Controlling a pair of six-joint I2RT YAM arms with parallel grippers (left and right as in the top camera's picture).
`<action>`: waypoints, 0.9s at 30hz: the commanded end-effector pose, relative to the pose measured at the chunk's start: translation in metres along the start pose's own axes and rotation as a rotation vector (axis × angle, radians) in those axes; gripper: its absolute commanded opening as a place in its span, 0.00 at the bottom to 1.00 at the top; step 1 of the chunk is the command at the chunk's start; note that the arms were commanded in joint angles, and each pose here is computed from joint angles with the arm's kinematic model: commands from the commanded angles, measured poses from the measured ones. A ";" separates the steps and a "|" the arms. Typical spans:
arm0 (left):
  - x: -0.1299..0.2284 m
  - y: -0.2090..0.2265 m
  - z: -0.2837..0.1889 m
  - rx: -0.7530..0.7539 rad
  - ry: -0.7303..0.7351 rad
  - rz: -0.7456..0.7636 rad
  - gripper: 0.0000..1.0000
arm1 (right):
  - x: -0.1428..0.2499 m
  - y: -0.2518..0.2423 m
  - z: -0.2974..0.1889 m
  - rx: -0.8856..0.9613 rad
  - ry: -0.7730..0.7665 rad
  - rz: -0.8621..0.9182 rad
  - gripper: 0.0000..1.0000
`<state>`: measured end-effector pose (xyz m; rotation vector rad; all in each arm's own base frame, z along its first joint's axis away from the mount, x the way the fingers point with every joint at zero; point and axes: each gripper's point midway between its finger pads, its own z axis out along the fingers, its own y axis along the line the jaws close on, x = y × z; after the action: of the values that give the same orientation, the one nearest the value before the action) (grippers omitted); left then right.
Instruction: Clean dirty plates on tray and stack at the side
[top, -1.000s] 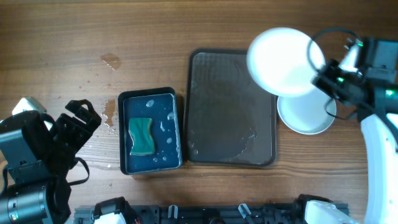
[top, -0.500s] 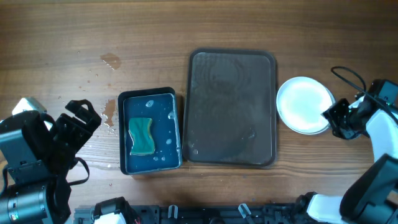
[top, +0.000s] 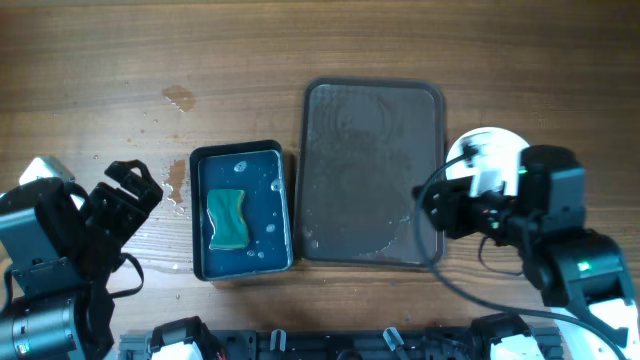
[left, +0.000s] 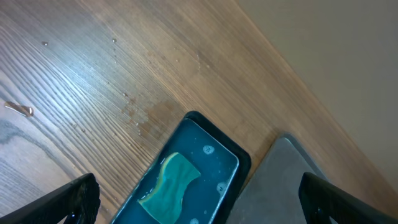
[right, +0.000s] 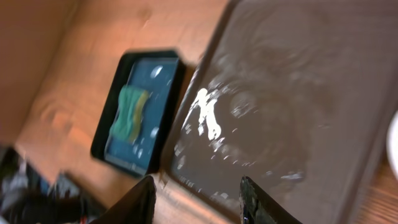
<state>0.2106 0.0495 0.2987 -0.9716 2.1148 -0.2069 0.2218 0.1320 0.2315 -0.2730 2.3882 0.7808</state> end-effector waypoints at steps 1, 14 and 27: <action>-0.005 -0.002 -0.004 0.007 -0.017 -0.010 1.00 | 0.012 0.008 0.018 0.012 0.083 -0.037 0.47; -0.005 -0.002 -0.004 0.007 -0.017 -0.010 1.00 | 0.025 0.000 0.045 0.036 0.205 0.116 0.51; -0.005 -0.002 -0.004 0.007 -0.017 -0.010 1.00 | 0.027 -0.001 0.045 0.038 0.211 0.115 0.67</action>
<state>0.2106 0.0495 0.2987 -0.9716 2.1148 -0.2069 0.2228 0.1558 0.1844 -0.2046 2.6362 0.7832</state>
